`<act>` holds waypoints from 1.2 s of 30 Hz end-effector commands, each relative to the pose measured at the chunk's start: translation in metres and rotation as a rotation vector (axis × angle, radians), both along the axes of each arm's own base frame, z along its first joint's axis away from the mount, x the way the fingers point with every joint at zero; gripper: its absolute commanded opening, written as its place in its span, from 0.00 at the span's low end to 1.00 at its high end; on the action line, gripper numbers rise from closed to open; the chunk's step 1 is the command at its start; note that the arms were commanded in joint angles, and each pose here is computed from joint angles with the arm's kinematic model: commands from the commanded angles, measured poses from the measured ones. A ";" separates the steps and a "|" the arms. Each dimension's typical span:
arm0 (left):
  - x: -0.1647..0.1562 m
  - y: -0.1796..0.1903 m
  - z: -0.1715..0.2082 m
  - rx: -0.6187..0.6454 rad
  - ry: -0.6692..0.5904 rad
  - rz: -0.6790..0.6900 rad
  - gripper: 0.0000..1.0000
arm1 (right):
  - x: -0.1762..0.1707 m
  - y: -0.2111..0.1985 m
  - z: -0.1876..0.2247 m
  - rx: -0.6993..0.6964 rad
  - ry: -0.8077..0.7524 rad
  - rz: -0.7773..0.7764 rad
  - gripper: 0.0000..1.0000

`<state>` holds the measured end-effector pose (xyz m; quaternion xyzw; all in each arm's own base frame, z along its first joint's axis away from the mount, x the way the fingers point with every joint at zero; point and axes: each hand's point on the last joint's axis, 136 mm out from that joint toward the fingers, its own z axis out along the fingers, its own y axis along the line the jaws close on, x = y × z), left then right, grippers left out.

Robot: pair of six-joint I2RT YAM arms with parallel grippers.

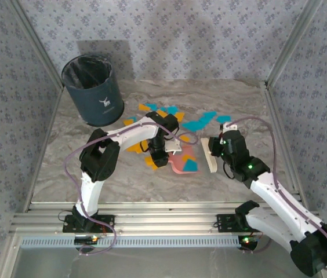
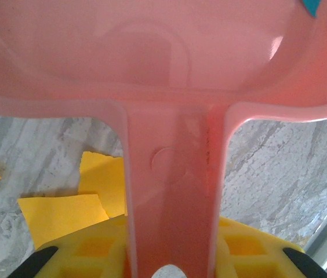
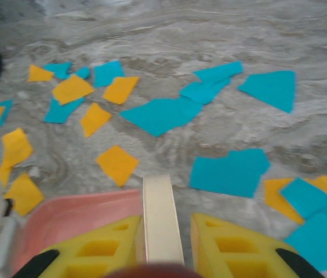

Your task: Sweep away the paper scraps from the table

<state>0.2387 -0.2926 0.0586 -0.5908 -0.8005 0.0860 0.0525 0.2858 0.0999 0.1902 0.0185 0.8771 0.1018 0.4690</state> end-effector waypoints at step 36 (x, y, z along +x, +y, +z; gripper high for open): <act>0.002 -0.034 0.014 -0.061 -0.037 -0.021 0.00 | 0.014 -0.142 0.002 -0.332 0.022 -0.451 0.00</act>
